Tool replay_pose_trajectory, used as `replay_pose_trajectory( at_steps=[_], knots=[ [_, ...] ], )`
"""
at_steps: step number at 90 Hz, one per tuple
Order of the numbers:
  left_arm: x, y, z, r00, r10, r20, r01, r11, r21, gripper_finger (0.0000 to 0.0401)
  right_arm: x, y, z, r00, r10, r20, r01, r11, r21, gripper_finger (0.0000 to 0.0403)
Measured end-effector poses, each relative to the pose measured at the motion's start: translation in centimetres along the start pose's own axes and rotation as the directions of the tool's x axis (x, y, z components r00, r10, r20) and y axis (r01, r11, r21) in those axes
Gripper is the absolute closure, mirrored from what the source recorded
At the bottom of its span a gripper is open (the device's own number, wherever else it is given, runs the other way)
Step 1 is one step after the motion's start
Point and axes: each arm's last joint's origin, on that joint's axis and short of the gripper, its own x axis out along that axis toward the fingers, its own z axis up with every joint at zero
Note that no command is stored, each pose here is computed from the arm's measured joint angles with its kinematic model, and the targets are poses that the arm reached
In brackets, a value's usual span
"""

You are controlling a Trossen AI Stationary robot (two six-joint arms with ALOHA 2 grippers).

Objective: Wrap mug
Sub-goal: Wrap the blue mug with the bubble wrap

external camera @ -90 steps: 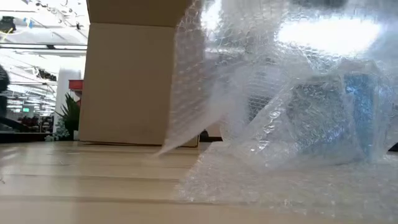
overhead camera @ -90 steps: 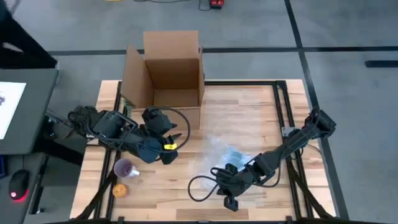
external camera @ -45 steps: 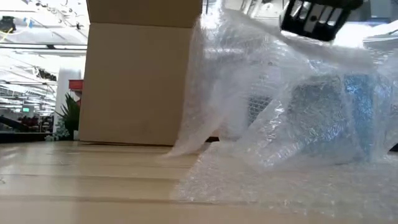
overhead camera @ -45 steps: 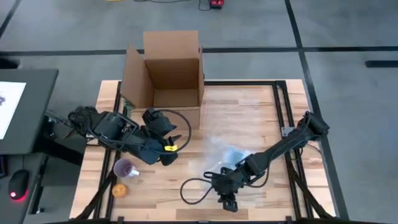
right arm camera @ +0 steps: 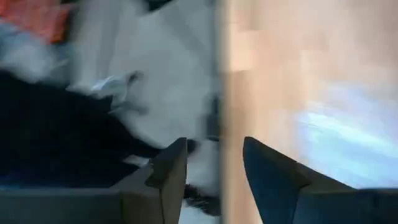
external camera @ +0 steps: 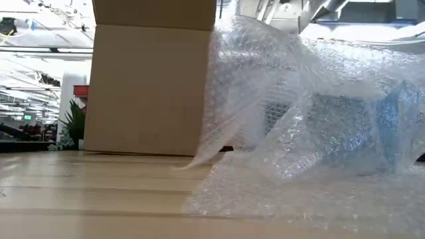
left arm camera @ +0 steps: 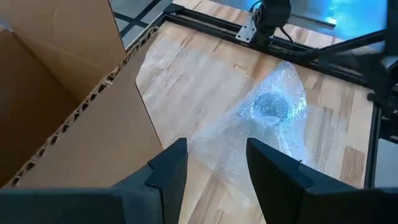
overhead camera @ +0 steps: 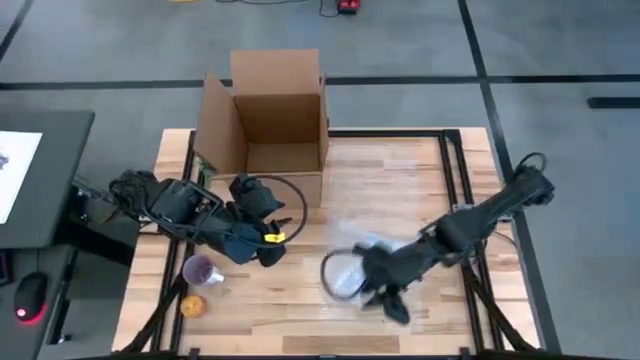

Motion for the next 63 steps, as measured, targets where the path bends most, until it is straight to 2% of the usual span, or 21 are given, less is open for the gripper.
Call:
replay_pose_trajectory(
  at_steps=[6, 12, 23, 27, 34, 43, 54, 63],
  knots=[
    [0.0, 0.0, 0.0, 1.0, -0.001, 0.001, 0.001, 1.0, -0.001, 0.0255, -0.9, -2.2, -0.3, 0.98, -0.198, -0.031, 0.2, 0.977, 0.077, 0.0277],
    [0.0, 0.0, 0.0, 1.0, -0.002, 0.002, 0.002, 1.0, -0.002, 0.0255, -1.4, -4.3, -0.5, 0.931, -0.355, -0.089, 0.364, 0.921, 0.136, 0.0278],
    [0.0, 0.0, 0.0, 1.0, -0.003, 0.003, 0.003, 1.0, -0.003, 0.0255, -0.9, -7.4, -0.4, 0.858, -0.479, -0.187, 0.505, 0.853, 0.13, 0.0265],
    [0.0, 0.0, 0.0, 1.0, -0.003, 0.003, 0.003, 1.0, -0.003, 0.0255, 0.0, -8.3, -0.3, 0.85, -0.477, -0.223, 0.51, 0.852, 0.12, 0.0255],
    [0.0, 0.0, 0.0, 1.0, -0.003, 0.003, 0.003, 1.0, -0.003, 0.0255, 1.6, -9.8, -0.4, 0.856, -0.431, -0.285, 0.475, 0.873, 0.109, 0.0232],
    [0.0, 0.0, 0.0, 1.0, -0.003, 0.003, 0.003, 1.0, -0.003, 0.0255, 3.7, -11.3, -0.8, 0.888, -0.332, -0.318, 0.391, 0.909, 0.144, 0.0202],
    [0.0, 0.0, 0.0, 1.0, -0.003, 0.003, 0.003, 1.0, -0.004, 0.0255, 4.7, -10.9, -1.5, 0.909, -0.224, -0.351, 0.294, 0.942, 0.161, 0.0178],
    [0.0, 0.0, 0.0, 1.0, -0.003, 0.003, 0.003, 1.0, -0.004, 0.0255, 5.0, -10.2, -2.4, 0.907, -0.214, -0.363, 0.281, 0.949, 0.143, 0.0174]
  ],
)
